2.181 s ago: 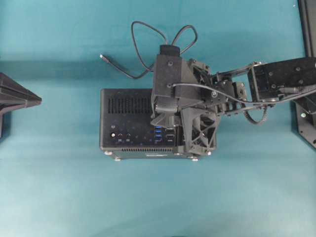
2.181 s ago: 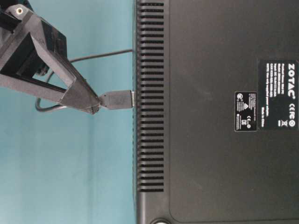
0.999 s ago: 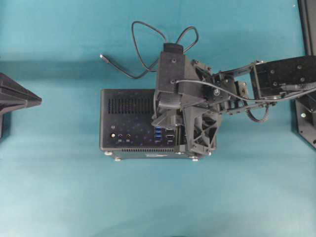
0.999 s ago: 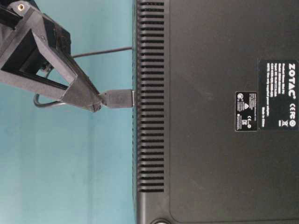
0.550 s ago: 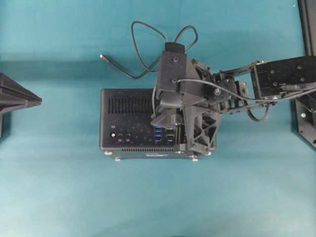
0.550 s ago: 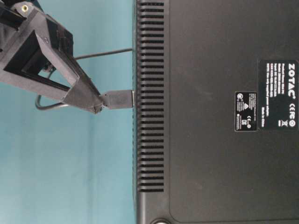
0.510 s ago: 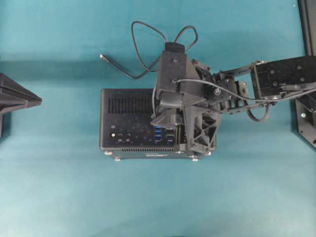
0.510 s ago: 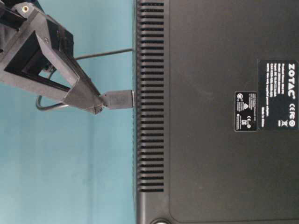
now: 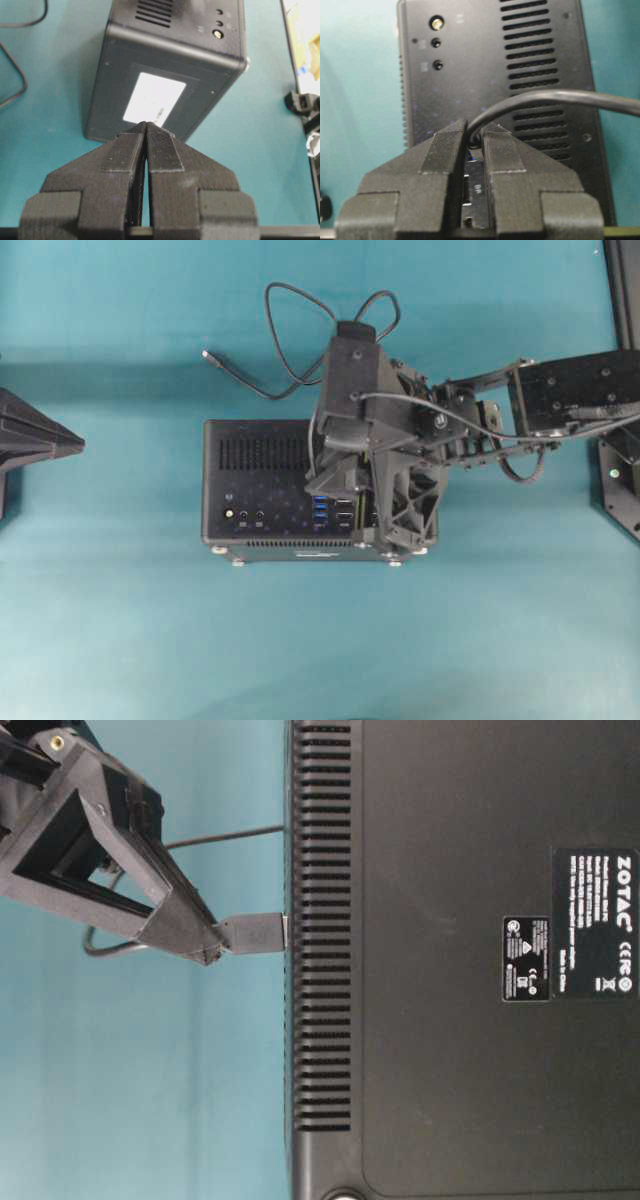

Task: Insert the USB into the PC box with both arms.

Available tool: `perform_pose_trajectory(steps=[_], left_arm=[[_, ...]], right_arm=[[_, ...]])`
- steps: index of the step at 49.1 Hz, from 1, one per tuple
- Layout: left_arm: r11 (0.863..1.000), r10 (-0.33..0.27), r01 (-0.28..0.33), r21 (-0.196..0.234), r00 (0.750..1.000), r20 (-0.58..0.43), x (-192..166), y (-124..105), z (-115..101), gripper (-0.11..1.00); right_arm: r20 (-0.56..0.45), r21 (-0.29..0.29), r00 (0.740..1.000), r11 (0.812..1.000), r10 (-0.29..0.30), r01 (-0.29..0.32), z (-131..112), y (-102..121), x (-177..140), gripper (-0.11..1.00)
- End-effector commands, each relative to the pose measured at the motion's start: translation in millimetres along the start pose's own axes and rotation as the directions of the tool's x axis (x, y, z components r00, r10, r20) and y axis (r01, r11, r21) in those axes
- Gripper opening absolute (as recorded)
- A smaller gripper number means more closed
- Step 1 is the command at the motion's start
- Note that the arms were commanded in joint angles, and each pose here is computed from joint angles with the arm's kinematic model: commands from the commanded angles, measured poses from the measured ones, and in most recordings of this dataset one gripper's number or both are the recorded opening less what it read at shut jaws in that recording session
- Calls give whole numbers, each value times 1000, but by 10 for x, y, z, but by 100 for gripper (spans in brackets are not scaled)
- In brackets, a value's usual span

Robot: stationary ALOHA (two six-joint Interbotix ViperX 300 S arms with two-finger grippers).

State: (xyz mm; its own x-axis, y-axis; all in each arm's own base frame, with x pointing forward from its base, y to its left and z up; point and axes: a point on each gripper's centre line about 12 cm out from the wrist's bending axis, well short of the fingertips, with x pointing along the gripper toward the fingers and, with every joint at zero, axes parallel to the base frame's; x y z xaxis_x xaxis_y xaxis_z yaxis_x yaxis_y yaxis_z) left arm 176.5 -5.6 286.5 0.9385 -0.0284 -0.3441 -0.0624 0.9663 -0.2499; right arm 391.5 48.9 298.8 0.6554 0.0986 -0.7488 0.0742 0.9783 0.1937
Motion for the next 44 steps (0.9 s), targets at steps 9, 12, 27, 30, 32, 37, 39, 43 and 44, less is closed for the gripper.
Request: perform_pose_trajectory(steps=[9, 12, 27, 30, 32, 37, 39, 43, 44], left_arm=[[1000, -6, 6, 0, 1000, 22, -23, -16, 59, 0], [1000, -6, 6, -2, 1000, 22, -25, -17, 63, 0], [1000, -8, 8, -1, 1000, 25, -29, -23, 74, 0], [1000, -6, 7, -2, 1000, 25, -29, -20, 75, 0], [1000, -8, 8, -1, 1000, 25, -29, -23, 74, 0], [1000, -7, 7, -2, 1000, 27, -30, -22, 81, 0], [1000, -6, 7, -2, 1000, 25, -29, -20, 75, 0], [1000, -7, 7, -2, 1000, 27, -30, -22, 81, 0], [1000, -7, 7, -2, 1000, 27, -30, -22, 81, 0]], right_arm=[[-13, 1, 1000, 1000, 22, -22, -62, 88, 12, 8], [-10, 8, 1000, 1000, 6, -6, -44, 8, 8, 8], [7, 20, 1000, 1000, -17, 17, -4, -117, -33, 8], [3, 16, 1000, 1000, -4, 4, -21, -55, -31, 8], [4, 15, 1000, 1000, 9, -9, -26, -2, -39, 8], [-2, 14, 999, 999, 35, -35, -50, 98, -36, 8], [-2, 14, 999, 999, 40, -40, -50, 119, -39, 8], [-2, 16, 999, 999, 36, -36, -50, 100, -36, 8], [-3, 17, 999, 999, 33, -33, -51, 86, -33, 8]])
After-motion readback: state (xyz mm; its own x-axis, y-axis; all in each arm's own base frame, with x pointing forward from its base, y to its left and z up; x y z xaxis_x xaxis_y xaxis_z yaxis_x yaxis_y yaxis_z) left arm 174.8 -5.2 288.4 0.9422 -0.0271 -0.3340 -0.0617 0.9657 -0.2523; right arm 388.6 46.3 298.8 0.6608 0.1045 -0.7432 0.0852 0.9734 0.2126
